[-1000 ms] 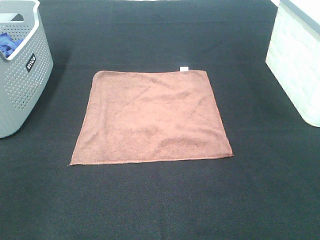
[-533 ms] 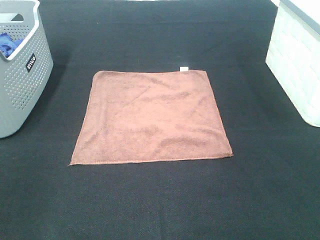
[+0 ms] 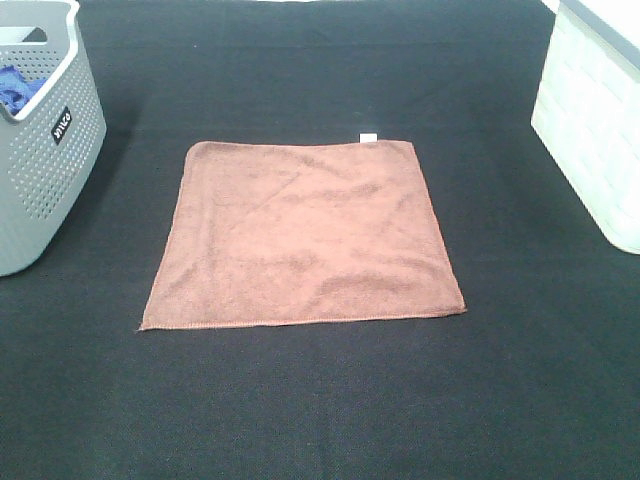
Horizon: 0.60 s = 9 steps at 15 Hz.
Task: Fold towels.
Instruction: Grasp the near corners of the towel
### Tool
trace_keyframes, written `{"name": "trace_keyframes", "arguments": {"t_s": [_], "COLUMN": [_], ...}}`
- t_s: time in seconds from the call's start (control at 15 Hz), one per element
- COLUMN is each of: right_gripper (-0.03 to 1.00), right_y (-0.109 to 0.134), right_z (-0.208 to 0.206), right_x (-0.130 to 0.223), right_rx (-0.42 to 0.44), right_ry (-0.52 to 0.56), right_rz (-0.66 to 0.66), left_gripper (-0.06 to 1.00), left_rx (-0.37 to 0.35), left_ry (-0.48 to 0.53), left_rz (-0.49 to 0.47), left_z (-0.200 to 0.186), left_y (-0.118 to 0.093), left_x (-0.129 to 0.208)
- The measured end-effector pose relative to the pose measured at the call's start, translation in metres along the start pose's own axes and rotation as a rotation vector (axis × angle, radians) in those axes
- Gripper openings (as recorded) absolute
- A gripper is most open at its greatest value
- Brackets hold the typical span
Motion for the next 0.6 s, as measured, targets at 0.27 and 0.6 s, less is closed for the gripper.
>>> {"name": "trace_keyframes", "arguments": {"t_s": [0.27, 0.6], "right_gripper": [0.76, 0.76], "right_y": [0.0000, 0.0000], "right_z": [0.0000, 0.0000], "right_x": [0.0000, 0.0000], "right_rx": [0.000, 0.000], "right_ry": [0.000, 0.000], "right_rz": [0.000, 0.000], "left_gripper": [0.75, 0.75], "left_rx": [0.000, 0.000], "left_ry": [0.000, 0.000], "left_rz": [0.000, 0.000], "left_z": [0.0000, 0.0000], "left_y": [0.0000, 0.0000], "left_x": [0.0000, 0.0000]}}
Point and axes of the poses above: a point on each arm's last joint axis where the gripper is mounted, z pointing out along that axis toward the gripper, y along the wrist's bending axis when the last joint is at zero, x = y × z, the point moved 7 cm from there along z, pointing out along that axis toward the gripper, and after that the axes turned 8 degrees about z, right-handed, at the moved point
